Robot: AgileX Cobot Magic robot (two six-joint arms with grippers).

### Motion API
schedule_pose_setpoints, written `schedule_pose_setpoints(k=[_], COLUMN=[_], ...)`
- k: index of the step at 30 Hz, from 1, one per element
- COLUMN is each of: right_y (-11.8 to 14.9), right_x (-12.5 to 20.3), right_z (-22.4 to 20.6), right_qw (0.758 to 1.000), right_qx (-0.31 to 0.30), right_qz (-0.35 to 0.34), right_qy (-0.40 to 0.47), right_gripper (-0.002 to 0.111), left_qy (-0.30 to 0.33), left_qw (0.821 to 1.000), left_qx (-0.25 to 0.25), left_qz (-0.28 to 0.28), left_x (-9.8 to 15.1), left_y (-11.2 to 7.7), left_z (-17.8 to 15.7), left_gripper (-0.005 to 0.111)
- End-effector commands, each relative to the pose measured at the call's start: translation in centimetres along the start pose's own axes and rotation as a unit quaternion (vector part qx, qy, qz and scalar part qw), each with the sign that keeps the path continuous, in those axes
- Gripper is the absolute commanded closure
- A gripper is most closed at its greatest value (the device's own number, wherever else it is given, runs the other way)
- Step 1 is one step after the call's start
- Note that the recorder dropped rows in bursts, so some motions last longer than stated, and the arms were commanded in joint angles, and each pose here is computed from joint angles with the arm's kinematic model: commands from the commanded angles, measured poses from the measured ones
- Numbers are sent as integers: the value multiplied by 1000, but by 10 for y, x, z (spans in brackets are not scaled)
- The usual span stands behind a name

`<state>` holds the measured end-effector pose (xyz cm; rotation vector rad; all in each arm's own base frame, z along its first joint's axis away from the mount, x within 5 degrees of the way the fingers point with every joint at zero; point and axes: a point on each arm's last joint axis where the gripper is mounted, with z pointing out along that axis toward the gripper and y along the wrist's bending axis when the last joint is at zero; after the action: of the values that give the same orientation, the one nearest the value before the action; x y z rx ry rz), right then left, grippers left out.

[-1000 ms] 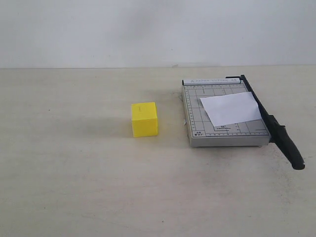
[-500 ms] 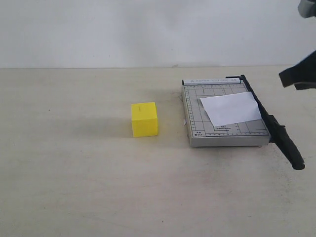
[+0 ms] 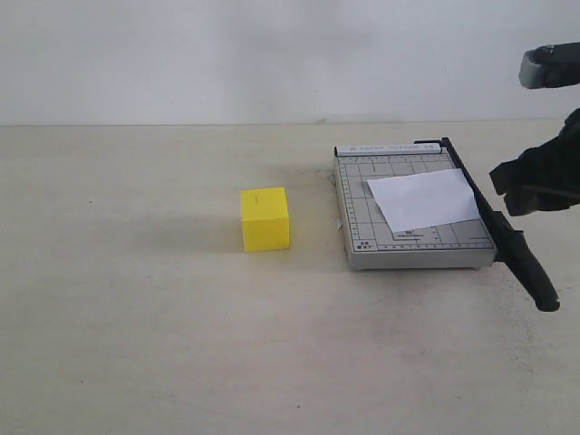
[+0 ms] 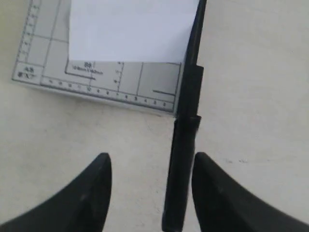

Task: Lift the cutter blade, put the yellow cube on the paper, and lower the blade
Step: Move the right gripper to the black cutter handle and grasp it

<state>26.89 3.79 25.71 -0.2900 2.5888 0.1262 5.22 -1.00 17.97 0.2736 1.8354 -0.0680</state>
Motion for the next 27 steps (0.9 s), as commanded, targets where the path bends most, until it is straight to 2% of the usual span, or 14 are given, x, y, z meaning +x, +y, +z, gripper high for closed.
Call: schedule_pose_setpoints(k=[1, 2, 3, 4, 7, 8, 11, 12, 15, 21, 27], right_y=[3, 1, -5, -7, -10, -10, -12, -12, -12, -2, -5], right_x=[57, 69, 88, 98, 127, 127, 126, 127, 126, 125, 131], right_z=[2, 2, 0, 0, 15, 19, 33, 37, 46, 63, 78], right_qw=[988, 980, 958, 950, 955, 955, 960, 961, 962, 972, 976], right_qx=[9, 23, 57, 70, 103, 105, 114, 114, 102, 50, 58], right_qz=[75, 94, 123, 130, 95, 99, 72, 73, 99, 43, 61], right_qy=[-136, -176, -253, -277, -262, -260, -247, -239, -233, -227, -201], right_gripper=[58, 58, 58, 58, 58, 58, 39, 37, 39, 44, 44], left_qy=[-4, -4, -4, -4, -4, -4, -4, -4, -4, -4, -4], left_qw=[1000, 1000, 1000, 1000, 1000, 1000, 1000, 1000, 1000, 1000, 1000], left_qx=[-1, -1, -1, -1, -1, -1, -1, -1, -1, -1, -1], left_qz=[-2, -2, -2, -2, -2, -2, -2, -2, -2, -2, -2], left_x=[-1, -1, -1, -1, -1, -1, -1, -1, -1, -1, -1], left_y=[0, 0, 0, 0, 0, 0, 0, 0, 0, 0, 0], left_z=[0, 0, 0, 0, 0, 0, 0, 0, 0, 0, 0], left_gripper=[102, 102, 102, 102, 102, 102, 102, 102, 102, 102, 102])
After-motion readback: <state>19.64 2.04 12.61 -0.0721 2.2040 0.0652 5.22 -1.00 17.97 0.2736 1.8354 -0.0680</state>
